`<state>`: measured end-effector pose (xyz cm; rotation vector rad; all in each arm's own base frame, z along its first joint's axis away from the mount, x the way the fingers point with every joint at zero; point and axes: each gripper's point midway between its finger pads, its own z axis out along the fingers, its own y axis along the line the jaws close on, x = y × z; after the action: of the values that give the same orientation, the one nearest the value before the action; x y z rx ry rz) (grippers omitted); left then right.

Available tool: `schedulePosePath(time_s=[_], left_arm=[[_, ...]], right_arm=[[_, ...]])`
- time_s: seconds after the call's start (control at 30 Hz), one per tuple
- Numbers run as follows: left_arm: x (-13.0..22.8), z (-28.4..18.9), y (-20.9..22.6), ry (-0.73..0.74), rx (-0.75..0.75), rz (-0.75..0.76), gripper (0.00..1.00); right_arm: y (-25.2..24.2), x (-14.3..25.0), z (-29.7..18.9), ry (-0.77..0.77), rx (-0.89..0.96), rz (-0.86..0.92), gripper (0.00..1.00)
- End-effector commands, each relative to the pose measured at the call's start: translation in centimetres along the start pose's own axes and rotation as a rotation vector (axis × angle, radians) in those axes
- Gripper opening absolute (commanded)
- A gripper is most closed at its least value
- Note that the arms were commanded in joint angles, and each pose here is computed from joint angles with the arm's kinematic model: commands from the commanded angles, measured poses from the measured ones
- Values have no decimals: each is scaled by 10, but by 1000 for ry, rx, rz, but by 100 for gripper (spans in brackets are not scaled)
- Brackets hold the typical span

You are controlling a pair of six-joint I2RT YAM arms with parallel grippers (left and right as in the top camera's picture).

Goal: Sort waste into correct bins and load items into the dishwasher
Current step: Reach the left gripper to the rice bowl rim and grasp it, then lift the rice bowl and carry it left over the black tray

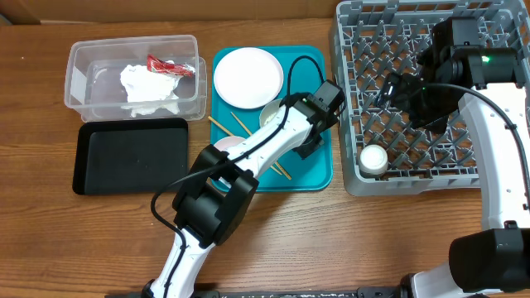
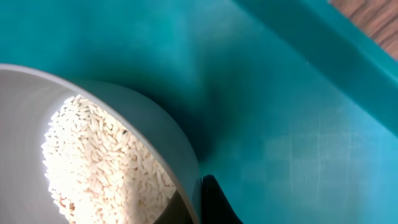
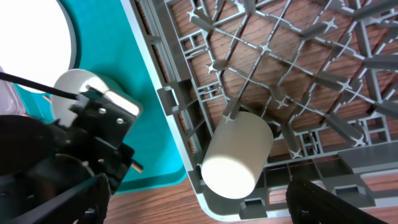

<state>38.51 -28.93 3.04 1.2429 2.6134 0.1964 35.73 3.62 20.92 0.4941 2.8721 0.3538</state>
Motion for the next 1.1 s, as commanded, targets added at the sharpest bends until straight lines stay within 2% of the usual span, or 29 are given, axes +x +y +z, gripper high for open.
schedulePosePath(time_s=[0.0, 0.17, 0.33, 0.5, 0.63, 0.8, 1.07], left_arm=[[-23, -21, 14, -58, -34, -76, 4], [-26, -38, 19, -56, -32, -127, 4], [-13, -65, 34, 2, 3, -292, 4], [4, -103, 38, 52, 285, -418, 4], [27, -122, 60, 85, 419, -532, 4], [71, -140, 88, 170, 427, -623, 4], [90, -187, 115, 54, 388, -682, 4]], right_arm=[[3, -2, -13, -40, -13, -23, 93], [3, -2, -13, -39, -13, -27, 93], [2, 0, -13, -33, -10, -29, 93], [2, 1, -13, -28, -8, -28, 93], [1, 1, -13, -27, -8, -27, 93], [1, 1, -13, -27, -8, -27, 93], [2, 1, -13, -27, -8, -27, 93]])
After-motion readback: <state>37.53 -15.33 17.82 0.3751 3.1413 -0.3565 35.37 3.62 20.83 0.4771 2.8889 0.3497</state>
